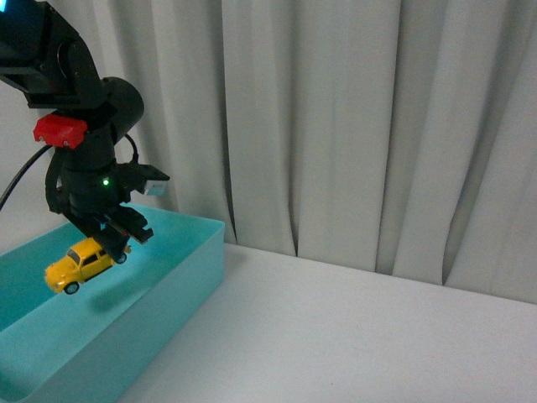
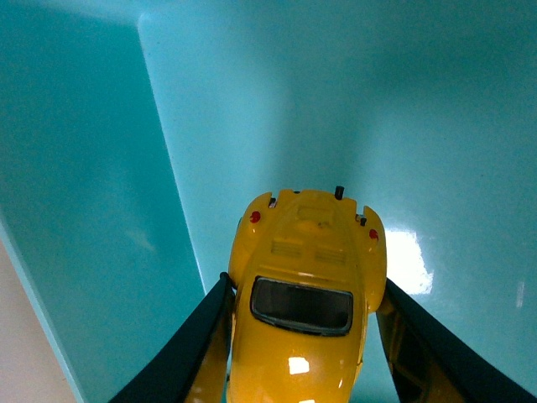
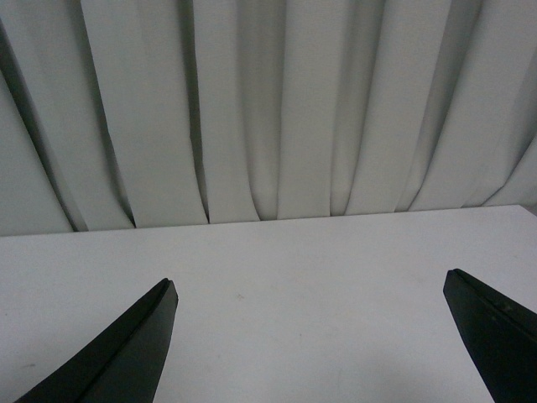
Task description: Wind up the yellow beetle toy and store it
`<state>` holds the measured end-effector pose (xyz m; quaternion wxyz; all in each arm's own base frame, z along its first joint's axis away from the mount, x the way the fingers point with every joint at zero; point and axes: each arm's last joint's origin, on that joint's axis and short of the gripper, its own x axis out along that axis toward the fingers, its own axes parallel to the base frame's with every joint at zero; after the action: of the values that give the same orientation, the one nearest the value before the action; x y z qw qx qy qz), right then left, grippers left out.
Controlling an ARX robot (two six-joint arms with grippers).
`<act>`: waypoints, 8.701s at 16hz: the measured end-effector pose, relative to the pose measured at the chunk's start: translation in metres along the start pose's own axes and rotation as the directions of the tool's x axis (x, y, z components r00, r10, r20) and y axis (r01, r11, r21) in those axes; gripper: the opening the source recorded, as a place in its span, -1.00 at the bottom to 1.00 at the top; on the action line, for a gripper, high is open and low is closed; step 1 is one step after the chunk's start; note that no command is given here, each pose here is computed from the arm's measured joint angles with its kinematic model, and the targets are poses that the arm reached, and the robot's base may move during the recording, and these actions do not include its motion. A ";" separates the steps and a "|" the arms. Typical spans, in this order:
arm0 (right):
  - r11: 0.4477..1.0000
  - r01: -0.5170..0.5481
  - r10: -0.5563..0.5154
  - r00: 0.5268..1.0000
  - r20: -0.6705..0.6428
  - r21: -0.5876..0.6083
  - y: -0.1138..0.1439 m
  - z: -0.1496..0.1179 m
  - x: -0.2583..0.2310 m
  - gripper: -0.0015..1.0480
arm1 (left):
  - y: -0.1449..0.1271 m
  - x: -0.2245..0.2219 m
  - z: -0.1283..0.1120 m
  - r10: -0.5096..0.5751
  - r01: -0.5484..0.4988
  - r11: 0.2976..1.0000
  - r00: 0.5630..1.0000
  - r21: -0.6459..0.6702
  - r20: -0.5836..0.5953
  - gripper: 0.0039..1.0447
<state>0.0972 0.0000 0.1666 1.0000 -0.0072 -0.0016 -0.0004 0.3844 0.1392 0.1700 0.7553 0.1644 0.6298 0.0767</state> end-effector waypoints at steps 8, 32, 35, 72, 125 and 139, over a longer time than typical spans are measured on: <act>1.000 0.000 0.000 1.000 0.000 0.000 0.000 0.000 0.000 0.87 | 0.009 -0.064 0.013 -0.021 0.022 1.000 0.950 -0.001 0.311 0.88; 1.000 0.000 0.000 1.000 0.000 0.000 0.000 0.000 0.000 0.87 | -0.149 -0.105 -0.226 0.090 0.318 0.936 0.201 -0.152 0.975 -0.97; 1.000 0.000 0.000 1.000 0.000 0.000 0.000 0.000 0.000 0.87 | -0.151 -0.102 -0.233 0.091 0.318 0.936 0.199 -0.153 0.976 -0.97; 1.000 0.000 0.000 1.000 0.000 0.000 0.000 0.000 0.000 0.87 | -0.158 -0.096 -0.260 0.092 0.320 0.935 0.195 -0.152 0.976 0.88; 1.000 0.000 0.000 1.000 0.000 0.000 0.000 0.000 0.000 0.87 | -0.158 -0.097 -0.260 0.092 0.320 0.935 0.195 -0.152 0.977 0.88; 1.000 0.000 0.000 1.000 0.000 0.000 0.000 0.000 0.000 0.87 | -0.158 -0.097 -0.260 0.092 0.320 0.935 0.195 -0.152 0.977 0.88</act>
<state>0.0972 0.0000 0.1666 1.0000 -0.0072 -0.0016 -0.0002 0.0975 0.0000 0.1653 1.0000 0.0016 -0.0001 0.0002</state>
